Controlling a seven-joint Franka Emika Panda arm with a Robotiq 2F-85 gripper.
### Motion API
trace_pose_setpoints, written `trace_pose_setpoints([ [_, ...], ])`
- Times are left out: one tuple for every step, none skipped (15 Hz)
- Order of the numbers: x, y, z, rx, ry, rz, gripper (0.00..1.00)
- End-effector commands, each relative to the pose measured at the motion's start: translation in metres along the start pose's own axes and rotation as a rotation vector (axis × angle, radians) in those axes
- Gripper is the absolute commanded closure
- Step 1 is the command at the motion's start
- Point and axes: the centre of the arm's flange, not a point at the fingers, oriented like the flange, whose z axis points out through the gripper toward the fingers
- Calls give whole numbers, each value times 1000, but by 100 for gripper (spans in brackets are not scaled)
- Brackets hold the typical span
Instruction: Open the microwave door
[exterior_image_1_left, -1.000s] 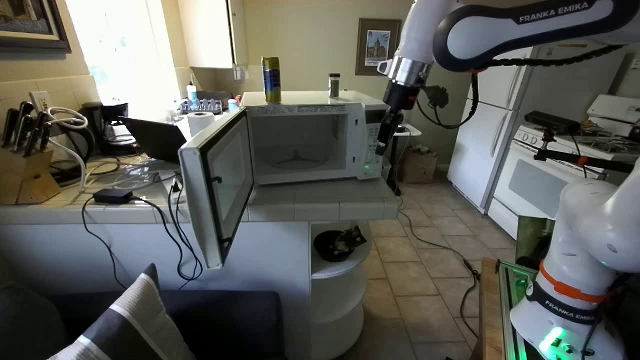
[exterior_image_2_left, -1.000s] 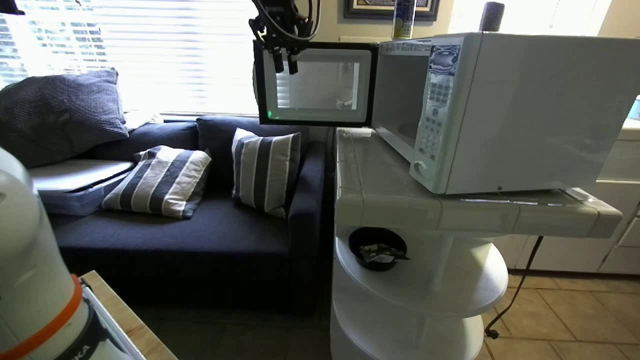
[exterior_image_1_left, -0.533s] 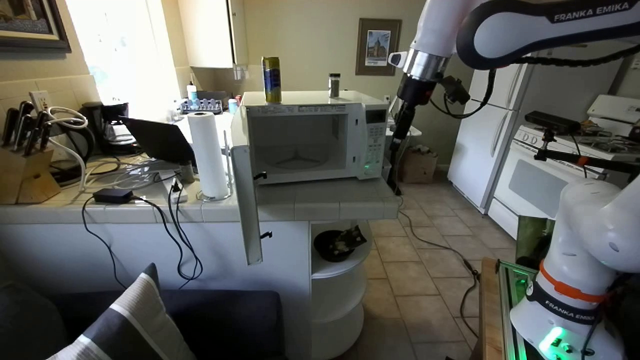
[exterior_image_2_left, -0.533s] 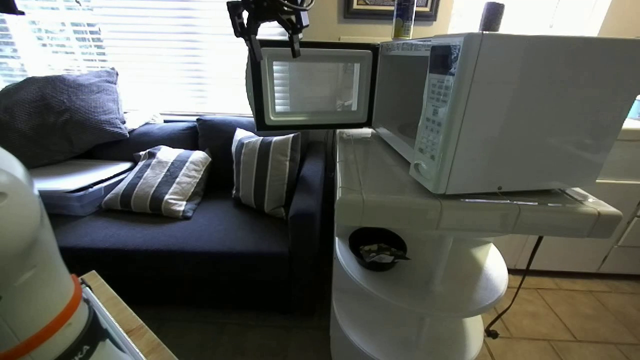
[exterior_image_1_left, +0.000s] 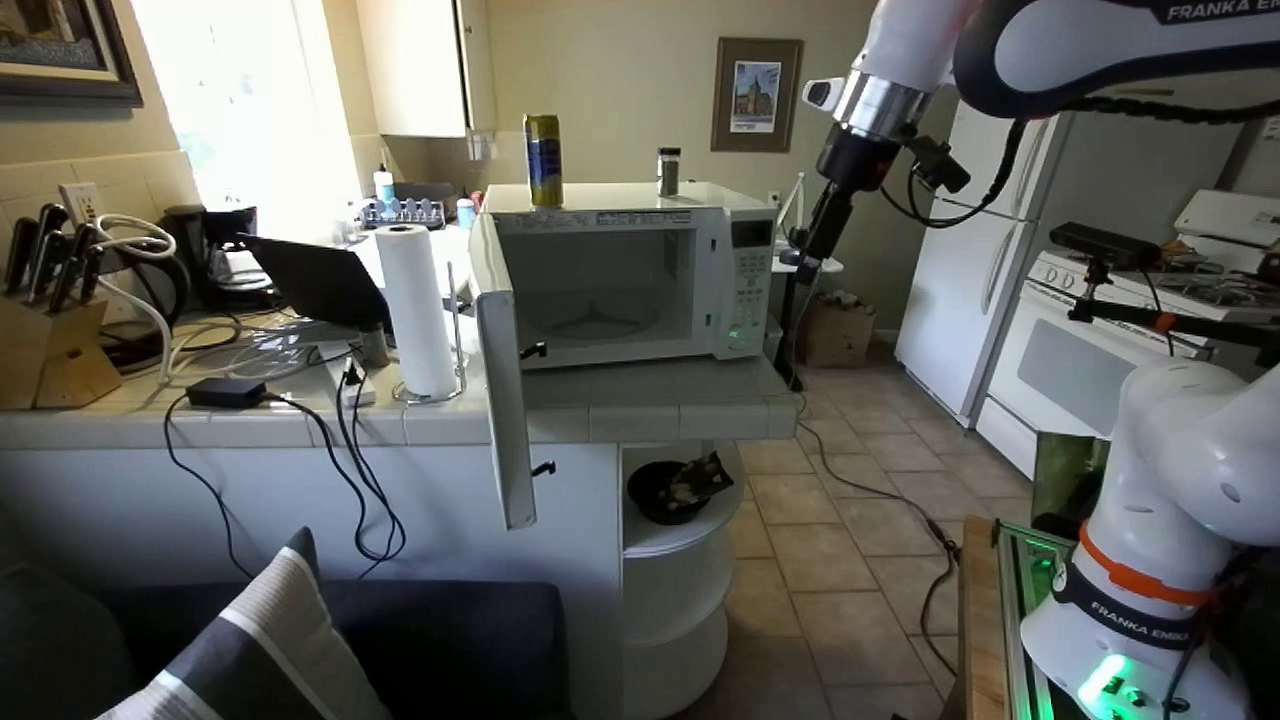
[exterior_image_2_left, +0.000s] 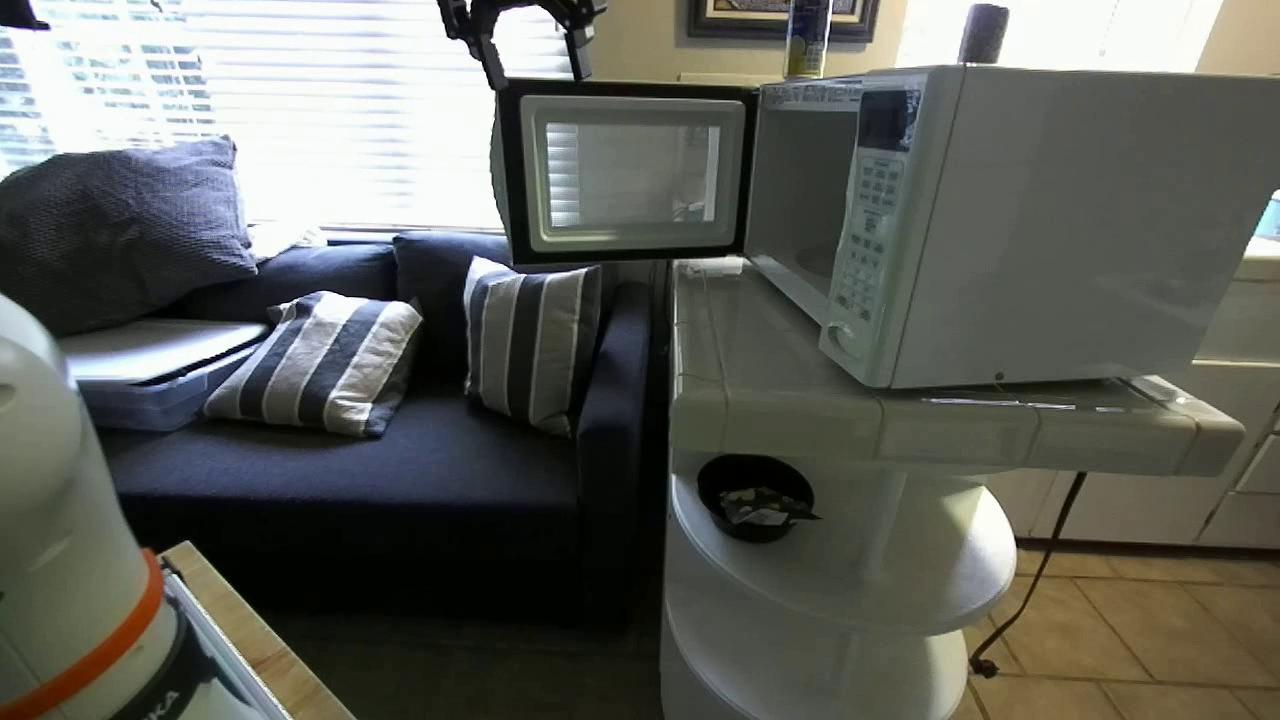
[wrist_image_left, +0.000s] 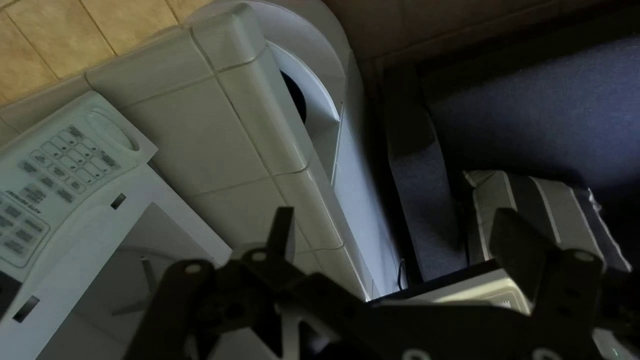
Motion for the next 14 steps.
trace_pose_setpoints([
  [-1,0,-3,0,6,1,0],
  [-2,0,-4,1,10,2,0],
  [-2,0,-5,1,12,2,0],
  [-2,0,-5,2,12,2,0],
  [-2,0,-5,2,12,2,0],
  [-2,0,-5,2,12,2,0],
  [-2,0,-5,2,12,2,0],
  [-2,0,-5,2,12,2,0],
  [-2,0,-5,2,12,2,0],
  [-2,0,-5,2,12,2,0],
  [-2,0,-5,2,12,2,0],
  [-2,0,-5,2,12,2,0],
  [-2,0,-5,2,12,2,0],
  [-2,0,-5,2,12,2,0],
])
